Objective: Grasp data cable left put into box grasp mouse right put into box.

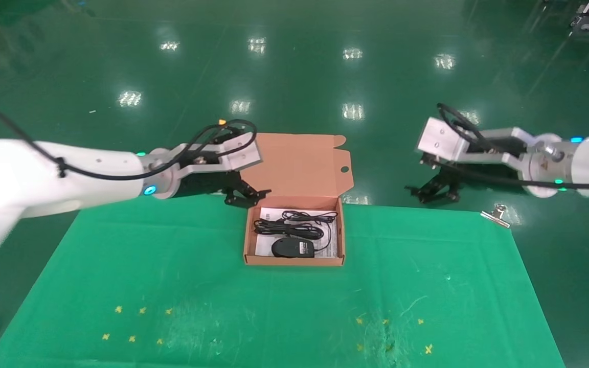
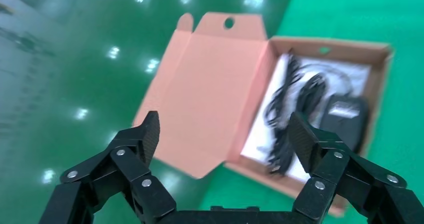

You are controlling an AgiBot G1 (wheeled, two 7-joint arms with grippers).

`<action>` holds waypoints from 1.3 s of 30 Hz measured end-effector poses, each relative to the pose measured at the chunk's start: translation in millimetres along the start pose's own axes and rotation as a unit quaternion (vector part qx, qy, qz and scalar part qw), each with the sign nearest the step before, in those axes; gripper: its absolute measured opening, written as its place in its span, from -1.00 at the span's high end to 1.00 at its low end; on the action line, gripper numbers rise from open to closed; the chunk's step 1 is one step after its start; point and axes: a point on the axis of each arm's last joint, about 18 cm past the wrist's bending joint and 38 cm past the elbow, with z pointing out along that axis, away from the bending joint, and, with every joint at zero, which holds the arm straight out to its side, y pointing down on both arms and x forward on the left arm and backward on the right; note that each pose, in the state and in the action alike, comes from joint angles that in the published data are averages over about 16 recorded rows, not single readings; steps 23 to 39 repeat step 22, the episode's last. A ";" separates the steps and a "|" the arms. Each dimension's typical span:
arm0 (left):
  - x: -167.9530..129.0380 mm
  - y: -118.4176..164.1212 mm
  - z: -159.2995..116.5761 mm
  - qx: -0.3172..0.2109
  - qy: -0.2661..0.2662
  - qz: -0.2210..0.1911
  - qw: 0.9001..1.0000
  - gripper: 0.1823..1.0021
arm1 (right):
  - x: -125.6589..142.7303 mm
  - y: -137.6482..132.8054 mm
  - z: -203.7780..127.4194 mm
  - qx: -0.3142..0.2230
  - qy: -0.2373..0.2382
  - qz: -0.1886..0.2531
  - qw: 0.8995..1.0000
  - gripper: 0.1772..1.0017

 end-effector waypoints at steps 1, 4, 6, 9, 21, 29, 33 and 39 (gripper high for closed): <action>2.9 1.9 -2.9 0.006 0.005 -0.010 1.000 -0.73 | -4.4 1.0 -0.4 0.005 -0.009 0.008 1.000 -1.00; 11.0 7.0 -12.5 0.025 0.019 -0.041 0.999 -0.81 | -17.4 3.2 -2.1 0.020 -0.035 0.030 0.999 -1.00; 16.1 9.8 -19.4 0.039 0.029 -0.059 0.997 -0.87 | -25.8 4.2 -3.8 0.032 -0.052 0.044 0.997 -1.00; 23.1 13.3 -30.6 0.059 0.042 -0.085 0.994 -0.92 | -37.7 5.0 -7.3 0.050 -0.077 0.064 0.994 -1.00; 40.8 19.0 -70.2 0.121 0.079 -0.149 0.978 -1.00 | -69.0 3.7 -24.0 0.112 -0.146 0.115 0.976 -1.00; 41.7 19.1 -72.7 0.124 0.081 -0.152 0.977 -1.00 | -70.6 3.5 -25.2 0.116 -0.149 0.117 0.975 -1.00; 41.7 19.1 -72.7 0.124 0.081 -0.152 0.977 -1.00 | -70.6 3.5 -25.2 0.116 -0.149 0.117 0.975 -1.00; 41.7 19.1 -72.7 0.124 0.081 -0.152 0.977 -1.00 | -70.6 3.5 -25.2 0.116 -0.149 0.117 0.975 -1.00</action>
